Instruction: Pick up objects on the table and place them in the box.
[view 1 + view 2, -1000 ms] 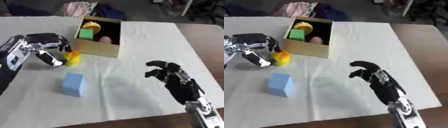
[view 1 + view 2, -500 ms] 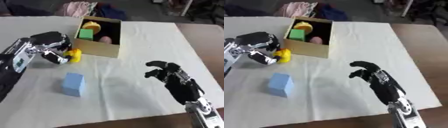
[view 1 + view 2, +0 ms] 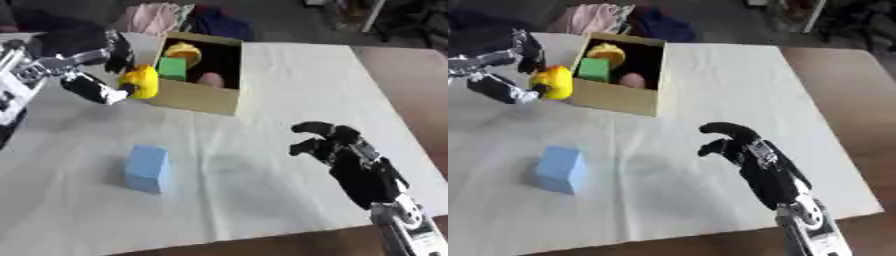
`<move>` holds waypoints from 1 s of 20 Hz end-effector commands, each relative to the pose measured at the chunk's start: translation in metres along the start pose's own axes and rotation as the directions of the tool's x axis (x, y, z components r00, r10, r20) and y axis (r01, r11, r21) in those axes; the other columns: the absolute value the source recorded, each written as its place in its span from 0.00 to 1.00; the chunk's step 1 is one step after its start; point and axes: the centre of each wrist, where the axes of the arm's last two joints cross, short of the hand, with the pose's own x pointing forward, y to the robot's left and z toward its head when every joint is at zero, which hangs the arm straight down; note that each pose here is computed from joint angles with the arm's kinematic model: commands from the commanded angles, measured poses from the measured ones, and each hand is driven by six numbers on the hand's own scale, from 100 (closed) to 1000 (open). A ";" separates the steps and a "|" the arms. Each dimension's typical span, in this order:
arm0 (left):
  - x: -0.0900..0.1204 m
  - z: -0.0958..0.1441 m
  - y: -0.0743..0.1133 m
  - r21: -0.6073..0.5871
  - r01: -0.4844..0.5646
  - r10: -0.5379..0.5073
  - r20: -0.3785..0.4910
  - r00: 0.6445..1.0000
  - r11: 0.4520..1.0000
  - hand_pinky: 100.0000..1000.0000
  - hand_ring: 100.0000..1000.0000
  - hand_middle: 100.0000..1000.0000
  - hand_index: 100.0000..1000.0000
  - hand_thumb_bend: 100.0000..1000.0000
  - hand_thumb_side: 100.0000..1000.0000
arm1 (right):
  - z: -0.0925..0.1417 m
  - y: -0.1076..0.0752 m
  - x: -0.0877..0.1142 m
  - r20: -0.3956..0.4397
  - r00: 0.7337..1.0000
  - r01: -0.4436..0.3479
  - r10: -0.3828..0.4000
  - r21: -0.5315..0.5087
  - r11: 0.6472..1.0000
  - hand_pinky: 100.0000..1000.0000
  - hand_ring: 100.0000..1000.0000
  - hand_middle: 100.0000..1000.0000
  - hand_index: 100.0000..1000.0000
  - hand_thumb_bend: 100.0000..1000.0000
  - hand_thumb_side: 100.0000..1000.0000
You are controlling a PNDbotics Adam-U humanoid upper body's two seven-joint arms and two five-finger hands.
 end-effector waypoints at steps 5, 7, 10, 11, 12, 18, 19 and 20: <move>-0.023 -0.006 0.039 0.106 0.011 0.001 -0.111 0.994 0.994 0.49 0.28 0.27 0.41 0.02 0.09 | 0.000 -0.002 0.003 -0.001 1.000 -0.014 0.014 0.009 1.000 0.82 0.63 0.79 0.81 0.00 0.95; -0.026 -0.021 0.031 0.105 0.004 0.008 -0.111 0.994 0.994 0.50 0.30 0.29 0.43 0.04 0.10 | 0.000 -0.001 0.002 -0.001 1.000 -0.010 0.010 0.013 1.000 0.82 0.63 0.79 0.81 0.00 0.96; -0.029 -0.044 0.017 0.099 0.018 -0.003 -0.150 0.989 0.995 0.51 0.31 0.30 0.45 0.06 0.10 | -0.002 0.001 0.002 0.000 1.000 -0.003 0.003 0.024 1.000 0.82 0.63 0.79 0.81 0.00 0.96; -0.029 -0.051 0.011 0.100 0.026 -0.009 -0.166 0.986 0.995 0.51 0.32 0.31 0.46 0.06 0.10 | -0.003 0.002 0.001 0.000 1.000 0.001 -0.001 0.028 1.000 0.82 0.63 0.79 0.81 0.00 0.96; -0.030 -0.059 0.004 0.102 0.030 -0.011 -0.180 0.984 0.994 0.52 0.34 0.33 0.49 0.06 0.10 | -0.003 0.003 0.001 0.000 1.000 0.004 -0.004 0.032 0.999 0.82 0.63 0.79 0.81 0.00 0.96; -0.024 -0.086 -0.036 0.118 0.059 -0.033 -0.209 0.977 0.991 0.63 0.54 0.58 0.76 0.17 0.09 | -0.005 0.005 0.001 0.003 1.000 0.013 -0.013 0.043 0.999 0.82 0.63 0.79 0.81 0.00 0.96; -0.023 -0.088 -0.041 0.114 0.067 -0.042 -0.209 0.977 0.991 0.66 0.57 0.62 0.80 0.19 0.08 | -0.005 0.005 0.001 0.004 1.000 0.014 -0.014 0.044 0.999 0.82 0.63 0.79 0.81 0.00 0.96; -0.021 -0.090 -0.045 0.113 0.075 -0.051 -0.207 0.977 0.991 0.69 0.62 0.68 0.84 0.20 0.10 | -0.005 0.005 0.001 0.004 1.000 0.014 -0.014 0.044 0.999 0.82 0.63 0.79 0.81 0.00 0.96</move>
